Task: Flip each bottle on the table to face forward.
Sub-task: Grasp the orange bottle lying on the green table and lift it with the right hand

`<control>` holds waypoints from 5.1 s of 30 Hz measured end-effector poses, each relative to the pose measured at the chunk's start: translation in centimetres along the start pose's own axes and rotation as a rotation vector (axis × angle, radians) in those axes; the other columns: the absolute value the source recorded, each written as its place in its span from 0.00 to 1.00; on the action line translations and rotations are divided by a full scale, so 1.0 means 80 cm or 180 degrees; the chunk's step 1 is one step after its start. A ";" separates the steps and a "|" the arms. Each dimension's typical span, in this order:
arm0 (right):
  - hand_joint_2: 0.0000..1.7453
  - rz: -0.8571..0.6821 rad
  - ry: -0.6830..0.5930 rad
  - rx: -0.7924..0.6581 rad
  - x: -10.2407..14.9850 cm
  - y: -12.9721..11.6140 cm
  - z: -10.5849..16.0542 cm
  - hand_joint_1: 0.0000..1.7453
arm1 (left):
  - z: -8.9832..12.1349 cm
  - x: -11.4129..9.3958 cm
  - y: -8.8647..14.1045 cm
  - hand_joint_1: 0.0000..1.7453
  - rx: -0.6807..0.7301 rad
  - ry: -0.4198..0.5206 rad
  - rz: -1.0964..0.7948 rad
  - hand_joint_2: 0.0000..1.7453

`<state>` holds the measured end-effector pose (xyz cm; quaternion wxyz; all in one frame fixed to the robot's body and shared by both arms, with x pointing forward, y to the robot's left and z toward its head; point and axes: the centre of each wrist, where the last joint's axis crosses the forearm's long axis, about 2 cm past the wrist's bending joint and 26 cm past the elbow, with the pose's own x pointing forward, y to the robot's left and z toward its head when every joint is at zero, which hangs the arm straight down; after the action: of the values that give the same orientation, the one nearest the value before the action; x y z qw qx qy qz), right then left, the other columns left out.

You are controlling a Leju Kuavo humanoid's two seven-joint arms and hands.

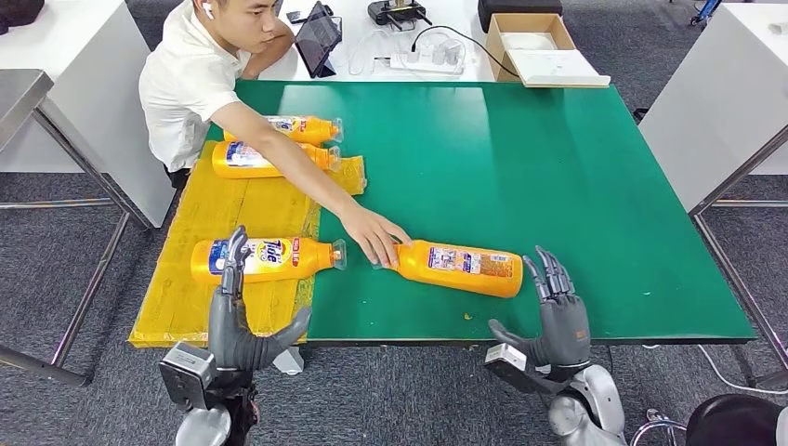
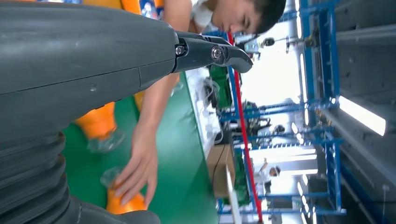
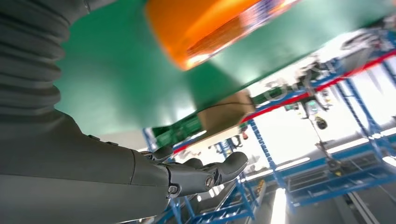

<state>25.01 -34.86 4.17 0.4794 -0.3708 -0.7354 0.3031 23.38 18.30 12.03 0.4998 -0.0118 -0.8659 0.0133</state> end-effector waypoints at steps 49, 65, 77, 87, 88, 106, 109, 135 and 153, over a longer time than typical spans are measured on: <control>1.00 0.0242 0.0317 0.0992 -0.009 0.045 -0.099 0.00 | -0.019 0.015 -0.071 0.00 -0.0792 -0.0122 0.0204 1.00; 1.00 0.0573 0.0784 0.1583 -0.007 0.040 -0.133 0.00 | -0.024 0.011 -0.079 0.00 -0.1192 0.0205 0.0721 1.00; 1.00 0.0610 0.1350 0.2556 -0.012 0.021 -0.172 0.99 | -0.029 0.005 -0.079 0.00 -0.1419 0.0254 0.0746 1.00; 1.00 0.0406 0.1175 0.2575 -0.019 0.016 -0.171 1.00 | -0.031 0.001 -0.079 0.00 -0.1468 0.0246 0.0744 1.00; 1.00 0.0371 0.1145 0.2571 -0.020 0.016 -0.170 1.00 | -0.031 0.001 -0.079 0.00 -0.1470 0.0244 0.0744 1.00; 1.00 -0.0126 0.0660 0.1760 -0.022 0.037 -0.127 1.00 | -0.030 0.001 -0.075 0.00 -0.1091 0.0230 0.0620 1.00; 1.00 -0.0498 0.0590 0.1437 -0.014 0.052 -0.105 1.00 | -0.026 0.003 -0.074 0.00 -0.0726 0.0391 0.0757 1.00; 1.00 -0.2399 -0.0127 0.0765 0.110 0.085 -0.075 0.99 | 0.001 0.019 -0.081 0.00 -0.0480 0.0660 0.2077 1.00; 1.00 -0.3166 -0.0796 0.1142 0.189 0.091 -0.078 1.00 | 0.000 0.025 -0.090 0.00 -0.0653 0.0518 0.2636 1.00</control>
<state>28.66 -17.69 7.85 0.5295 0.1485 -0.8103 0.2023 22.33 11.15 14.04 0.5153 -0.4089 -0.7427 0.1256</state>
